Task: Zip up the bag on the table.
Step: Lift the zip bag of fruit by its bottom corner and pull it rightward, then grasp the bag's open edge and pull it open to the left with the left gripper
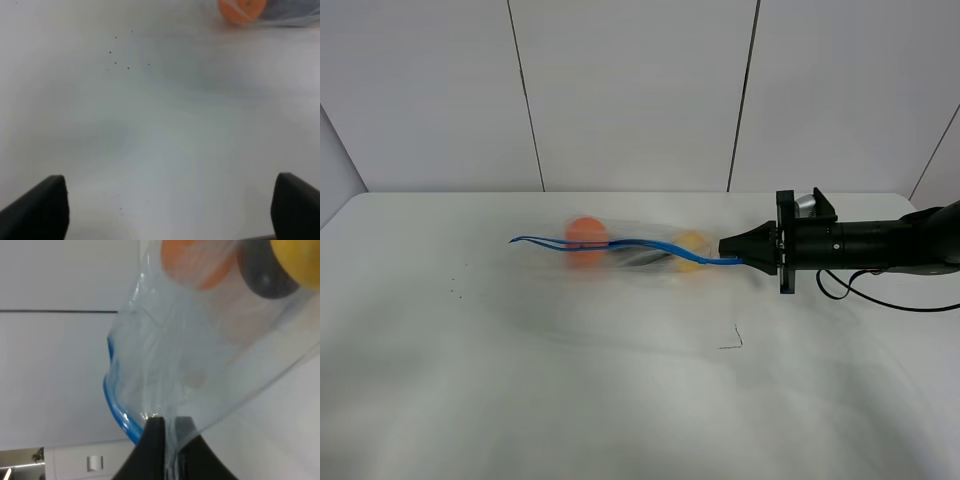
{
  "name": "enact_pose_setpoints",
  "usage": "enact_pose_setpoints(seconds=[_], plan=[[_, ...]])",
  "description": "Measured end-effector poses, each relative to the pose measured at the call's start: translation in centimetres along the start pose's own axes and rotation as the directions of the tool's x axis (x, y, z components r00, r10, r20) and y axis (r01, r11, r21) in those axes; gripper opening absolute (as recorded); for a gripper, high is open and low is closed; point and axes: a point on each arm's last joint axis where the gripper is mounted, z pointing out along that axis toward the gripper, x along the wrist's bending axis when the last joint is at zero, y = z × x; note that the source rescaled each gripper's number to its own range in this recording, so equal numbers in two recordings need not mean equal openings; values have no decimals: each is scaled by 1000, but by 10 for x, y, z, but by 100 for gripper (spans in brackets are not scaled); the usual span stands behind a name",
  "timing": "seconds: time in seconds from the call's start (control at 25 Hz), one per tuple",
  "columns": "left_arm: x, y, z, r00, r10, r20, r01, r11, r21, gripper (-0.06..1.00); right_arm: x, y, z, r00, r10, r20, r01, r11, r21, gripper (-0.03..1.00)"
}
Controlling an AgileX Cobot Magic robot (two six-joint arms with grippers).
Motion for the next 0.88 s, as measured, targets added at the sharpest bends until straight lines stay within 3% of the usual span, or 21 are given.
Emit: enact_pose_setpoints(seconds=[0.28,0.88], plan=[[0,0,0,1000,0,0,0,1000,0,100,11,-13,28,1000,-7,-27,9,999,52,0],[0,0,0,1000,0,0,0,1000,0,100,13,-11,29,999,24,-40,-23,999,33,0]])
